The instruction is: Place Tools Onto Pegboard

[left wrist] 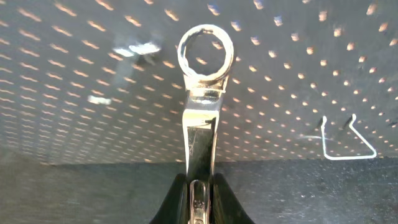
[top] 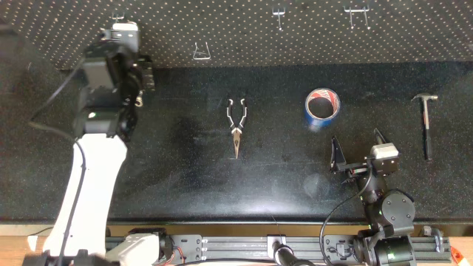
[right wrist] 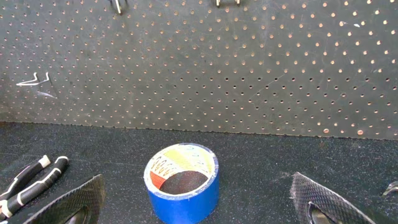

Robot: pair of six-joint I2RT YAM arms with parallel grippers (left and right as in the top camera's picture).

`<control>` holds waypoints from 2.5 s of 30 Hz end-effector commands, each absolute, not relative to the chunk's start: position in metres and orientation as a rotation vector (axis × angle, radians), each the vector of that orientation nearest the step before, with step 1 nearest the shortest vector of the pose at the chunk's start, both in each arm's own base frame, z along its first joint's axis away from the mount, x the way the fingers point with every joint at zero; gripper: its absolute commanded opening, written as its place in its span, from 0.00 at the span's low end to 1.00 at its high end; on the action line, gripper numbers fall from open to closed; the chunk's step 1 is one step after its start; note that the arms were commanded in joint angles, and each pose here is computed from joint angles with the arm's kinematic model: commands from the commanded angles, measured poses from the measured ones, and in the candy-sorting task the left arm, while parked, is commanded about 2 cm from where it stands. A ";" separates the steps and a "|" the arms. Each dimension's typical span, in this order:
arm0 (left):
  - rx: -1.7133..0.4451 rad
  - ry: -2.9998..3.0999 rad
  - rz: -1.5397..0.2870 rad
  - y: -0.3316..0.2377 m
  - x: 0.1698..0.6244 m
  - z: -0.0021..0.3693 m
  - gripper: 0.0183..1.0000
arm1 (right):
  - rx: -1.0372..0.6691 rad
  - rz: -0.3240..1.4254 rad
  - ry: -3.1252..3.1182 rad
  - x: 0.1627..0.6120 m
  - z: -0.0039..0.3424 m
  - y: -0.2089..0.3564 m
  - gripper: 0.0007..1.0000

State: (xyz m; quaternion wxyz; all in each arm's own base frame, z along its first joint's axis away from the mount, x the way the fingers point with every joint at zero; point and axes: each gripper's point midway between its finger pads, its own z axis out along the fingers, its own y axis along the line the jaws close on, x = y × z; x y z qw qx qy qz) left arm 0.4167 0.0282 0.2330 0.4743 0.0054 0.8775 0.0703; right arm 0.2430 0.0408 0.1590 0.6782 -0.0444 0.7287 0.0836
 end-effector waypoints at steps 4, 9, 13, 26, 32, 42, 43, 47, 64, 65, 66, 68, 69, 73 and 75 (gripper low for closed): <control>-0.267 2.109 0.256 0.058 0.413 0.230 0.01 | -0.096 0.195 1.638 0.243 0.158 0.042 0.98; -0.271 2.038 0.244 0.057 0.388 0.238 0.01 | -0.096 0.195 1.638 0.243 0.158 0.042 0.98; -0.286 2.014 0.266 0.061 0.388 0.243 0.01 | -0.096 0.195 1.638 0.243 0.158 0.042 0.98; -0.302 2.025 0.297 0.066 0.397 0.232 0.01 | -0.096 0.195 1.639 0.243 0.158 0.042 0.98; -0.302 2.054 0.303 0.066 0.397 0.224 0.01 | -0.096 0.195 1.639 0.243 0.158 0.042 0.98; -0.303 2.056 0.305 0.067 0.405 0.217 0.01 | -0.096 0.195 1.638 0.243 0.158 0.042 0.98; -0.311 2.052 0.309 0.071 0.406 0.216 0.01 | -0.096 0.195 1.639 0.243 0.158 0.042 0.97; -0.337 2.044 0.323 0.081 0.405 0.217 0.01 | -0.096 0.195 1.639 0.243 0.158 0.042 0.98; -0.271 2.049 0.218 0.065 0.428 0.202 0.01 | -0.096 0.195 1.639 0.243 0.158 0.042 0.98; -0.272 2.035 0.217 0.065 0.431 0.204 0.01 | -0.095 0.194 1.639 0.243 0.158 0.041 0.98; -0.272 2.022 0.215 0.065 0.434 0.205 0.01 | -0.096 0.195 1.639 0.243 0.158 0.042 0.98; -0.272 1.993 0.211 0.066 0.441 0.208 0.01 | -0.096 0.195 1.638 0.243 0.158 0.042 0.98; -0.272 1.991 0.211 0.066 0.443 0.206 0.02 | -0.096 0.195 1.638 0.243 0.158 0.042 0.98; -0.211 2.021 0.265 0.067 0.441 0.202 1.00 | -0.096 0.195 1.639 0.243 0.158 0.042 0.98; -0.236 2.023 0.360 0.080 0.432 0.206 1.00 | -0.096 0.195 1.639 0.243 0.158 0.042 0.98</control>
